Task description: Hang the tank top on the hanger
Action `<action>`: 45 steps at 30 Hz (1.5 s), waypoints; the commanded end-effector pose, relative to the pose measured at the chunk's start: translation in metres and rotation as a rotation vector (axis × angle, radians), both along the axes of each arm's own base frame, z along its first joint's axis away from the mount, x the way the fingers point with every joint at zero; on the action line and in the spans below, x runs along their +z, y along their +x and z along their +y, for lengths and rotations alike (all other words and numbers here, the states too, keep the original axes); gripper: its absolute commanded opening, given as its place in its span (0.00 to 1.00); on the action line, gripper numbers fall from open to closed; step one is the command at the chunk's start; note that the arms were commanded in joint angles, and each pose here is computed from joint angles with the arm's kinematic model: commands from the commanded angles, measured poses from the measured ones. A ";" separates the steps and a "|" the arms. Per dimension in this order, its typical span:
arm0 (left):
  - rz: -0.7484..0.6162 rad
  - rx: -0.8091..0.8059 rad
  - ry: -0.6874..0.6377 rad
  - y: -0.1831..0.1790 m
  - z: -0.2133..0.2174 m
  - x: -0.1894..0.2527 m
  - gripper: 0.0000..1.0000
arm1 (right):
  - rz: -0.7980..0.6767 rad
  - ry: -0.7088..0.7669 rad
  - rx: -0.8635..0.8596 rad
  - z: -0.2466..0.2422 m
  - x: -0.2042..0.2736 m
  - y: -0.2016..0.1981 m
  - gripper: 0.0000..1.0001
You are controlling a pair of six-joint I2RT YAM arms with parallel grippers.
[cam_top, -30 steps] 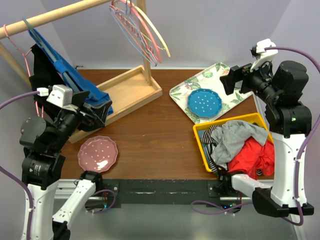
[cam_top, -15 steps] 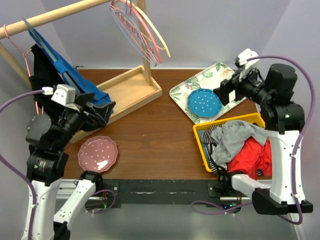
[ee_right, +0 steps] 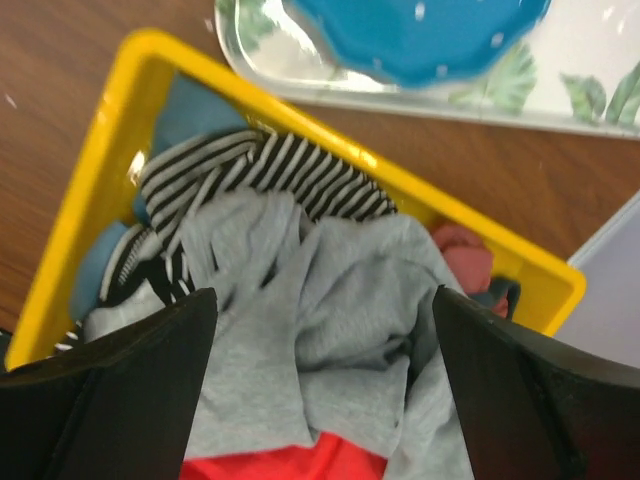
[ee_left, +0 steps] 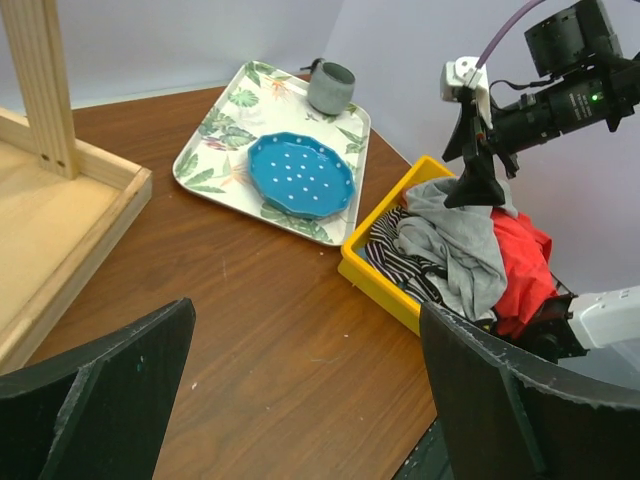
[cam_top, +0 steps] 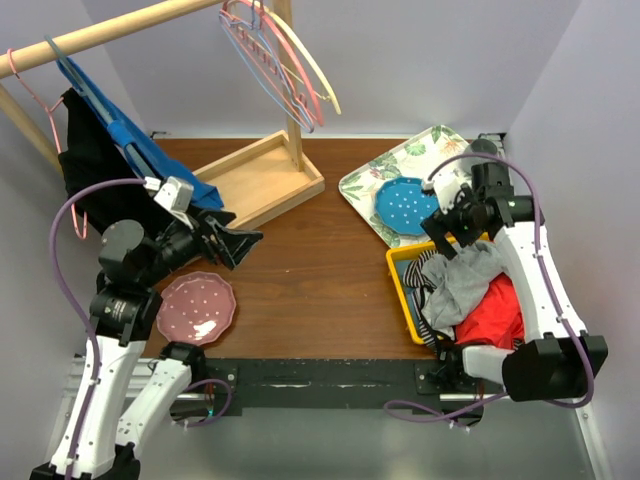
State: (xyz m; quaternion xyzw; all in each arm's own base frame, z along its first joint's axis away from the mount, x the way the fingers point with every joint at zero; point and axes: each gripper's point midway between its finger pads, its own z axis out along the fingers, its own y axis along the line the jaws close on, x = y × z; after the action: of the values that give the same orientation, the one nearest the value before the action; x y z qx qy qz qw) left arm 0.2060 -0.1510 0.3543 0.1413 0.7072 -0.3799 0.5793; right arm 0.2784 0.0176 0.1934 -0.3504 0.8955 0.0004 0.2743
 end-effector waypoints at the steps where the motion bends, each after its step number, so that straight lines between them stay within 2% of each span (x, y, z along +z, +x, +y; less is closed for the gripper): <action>1: -0.026 -0.056 0.001 -0.002 -0.007 -0.004 1.00 | 0.018 -0.177 -0.034 -0.033 -0.001 -0.025 0.83; 5: -0.008 -0.060 0.012 0.001 -0.008 -0.015 1.00 | 0.101 -0.195 -0.060 -0.038 -0.020 -0.043 0.68; 6: 0.000 -0.063 0.014 0.002 -0.009 -0.017 1.00 | 0.126 -0.192 -0.060 -0.037 -0.028 -0.047 0.61; 11: -0.003 -0.088 0.018 -0.002 -0.011 -0.017 1.00 | 0.221 -0.135 -0.040 -0.026 -0.044 -0.061 0.44; 12: -0.003 -0.091 0.018 -0.003 -0.011 -0.017 1.00 | 0.220 -0.126 -0.038 -0.025 -0.044 -0.061 0.35; 14: 0.002 -0.109 0.017 -0.006 -0.013 -0.017 1.00 | 0.209 -0.123 -0.043 -0.025 -0.043 -0.058 0.24; 15: 0.002 -0.117 0.018 -0.009 -0.013 -0.017 1.00 | 0.192 -0.120 -0.044 -0.024 -0.038 -0.055 0.09; 17: -0.008 -0.126 0.022 -0.012 -0.013 -0.013 1.00 | 0.164 -0.101 -0.039 -0.021 -0.028 -0.053 0.00; 20: -0.032 -0.190 0.017 -0.024 -0.019 -0.006 1.00 | 0.040 -0.064 -0.029 -0.015 0.013 -0.041 0.00; 22: -0.050 -0.307 -0.001 -0.040 -0.029 0.001 1.00 | -0.079 -0.036 -0.012 -0.009 0.058 -0.032 0.00; 25: -0.064 -0.382 -0.024 -0.049 -0.036 0.008 1.00 | -0.277 0.010 0.013 -0.001 0.131 -0.022 0.00; 26: -0.069 -0.389 -0.027 -0.048 -0.036 0.010 1.00 | -0.381 0.051 0.035 0.007 0.167 -0.021 0.00; 30: -0.096 -0.436 -0.016 -0.051 -0.040 0.021 1.00 | -0.570 0.227 0.077 0.035 0.241 -0.019 0.00; 32: -0.100 -0.459 -0.004 -0.052 -0.043 0.033 1.00 | -0.612 0.306 0.128 0.051 0.267 -0.014 0.00; 33: -0.116 -0.466 0.008 -0.051 -0.044 0.038 1.00 | -0.600 0.393 0.183 0.068 0.275 -0.017 0.00; 38: -0.150 -0.479 0.008 -0.049 -0.049 0.062 1.00 | -0.617 0.621 0.337 0.110 0.327 -0.016 0.00; 40: -0.149 -0.478 0.001 -0.047 -0.050 0.065 1.00 | -0.581 0.723 0.410 0.129 0.338 -0.015 0.00; 42: -0.167 -0.480 -0.003 -0.049 -0.050 0.069 1.00 | -0.533 0.786 0.473 0.151 0.339 -0.017 0.00; 45: -0.190 -0.479 -0.020 -0.052 -0.050 0.073 1.00 | -0.458 0.779 0.575 0.189 0.317 -0.023 0.00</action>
State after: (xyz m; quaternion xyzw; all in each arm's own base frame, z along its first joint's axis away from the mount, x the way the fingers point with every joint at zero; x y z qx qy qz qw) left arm 0.1640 -0.2000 0.4082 0.3176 0.6231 -0.4926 0.5179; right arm 0.2775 0.1530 0.5137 -0.3935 0.6554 0.2444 0.5965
